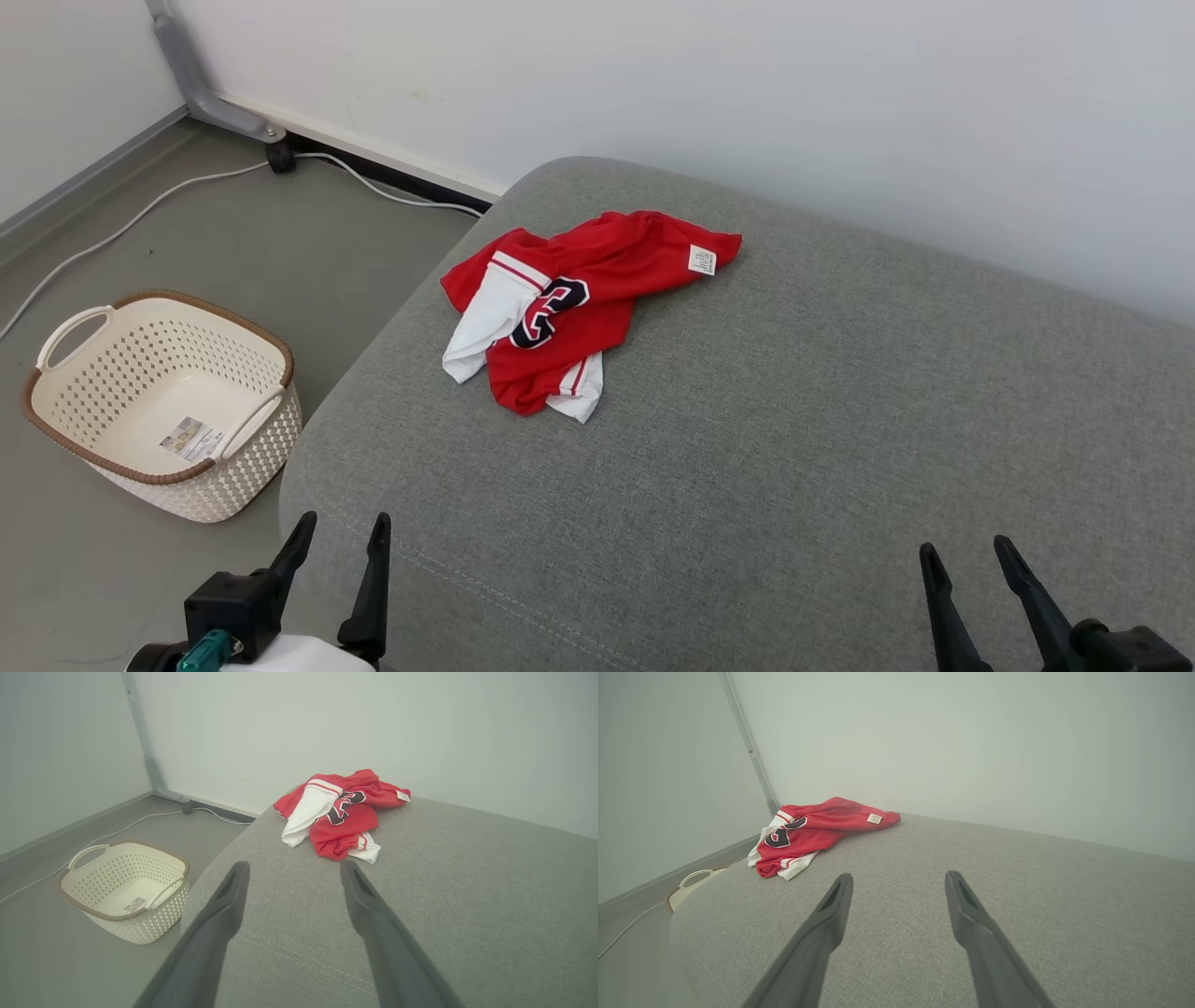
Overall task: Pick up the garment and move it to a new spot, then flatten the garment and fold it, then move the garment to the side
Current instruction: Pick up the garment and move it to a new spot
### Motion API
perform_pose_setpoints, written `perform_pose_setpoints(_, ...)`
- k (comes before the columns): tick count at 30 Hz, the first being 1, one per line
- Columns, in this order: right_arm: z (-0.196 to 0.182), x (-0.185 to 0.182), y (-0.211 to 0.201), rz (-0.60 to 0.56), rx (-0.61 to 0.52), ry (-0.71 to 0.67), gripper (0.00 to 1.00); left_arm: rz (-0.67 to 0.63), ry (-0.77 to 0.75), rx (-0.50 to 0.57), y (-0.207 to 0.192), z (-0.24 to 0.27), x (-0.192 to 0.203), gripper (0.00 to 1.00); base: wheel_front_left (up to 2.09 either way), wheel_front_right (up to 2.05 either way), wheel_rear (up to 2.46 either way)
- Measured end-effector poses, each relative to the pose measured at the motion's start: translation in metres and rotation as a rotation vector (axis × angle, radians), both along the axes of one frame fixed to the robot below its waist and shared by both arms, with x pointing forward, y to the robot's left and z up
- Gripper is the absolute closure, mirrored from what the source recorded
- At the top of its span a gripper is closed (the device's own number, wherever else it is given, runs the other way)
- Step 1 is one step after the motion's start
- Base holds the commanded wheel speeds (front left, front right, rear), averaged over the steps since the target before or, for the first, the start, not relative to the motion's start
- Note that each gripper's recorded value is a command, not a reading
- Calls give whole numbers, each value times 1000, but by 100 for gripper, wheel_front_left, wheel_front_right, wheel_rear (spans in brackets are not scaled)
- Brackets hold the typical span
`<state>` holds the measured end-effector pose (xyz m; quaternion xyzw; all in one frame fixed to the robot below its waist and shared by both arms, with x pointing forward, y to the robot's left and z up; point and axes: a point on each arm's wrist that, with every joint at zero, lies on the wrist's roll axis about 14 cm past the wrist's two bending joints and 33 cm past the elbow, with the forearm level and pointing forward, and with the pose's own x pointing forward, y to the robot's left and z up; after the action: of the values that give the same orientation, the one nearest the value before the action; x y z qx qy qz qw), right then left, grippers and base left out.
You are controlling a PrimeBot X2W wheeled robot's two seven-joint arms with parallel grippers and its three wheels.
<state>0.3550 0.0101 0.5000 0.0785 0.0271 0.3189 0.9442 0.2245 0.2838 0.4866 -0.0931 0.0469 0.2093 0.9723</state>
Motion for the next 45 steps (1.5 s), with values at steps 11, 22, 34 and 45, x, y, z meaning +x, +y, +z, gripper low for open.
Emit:
perform_pose_setpoints(11,-5,3,0,-2,5,18,0,-22,15,-41,-4,-6,6,0,0,0,0)
perform_pose_setpoints(22,-15,19,0,-13,3,51,0,-116,92,-171,5,-26,54,0,0,0,0)
perform_pose_setpoints(34,-30,50,-35,-131,-17,75,0,-289,184,-344,17,-40,156,0,0,0,0)
perform_pose_setpoints(45,-55,71,-62,-221,-30,121,0,-322,255,-393,38,-34,224,0,0,0,0)
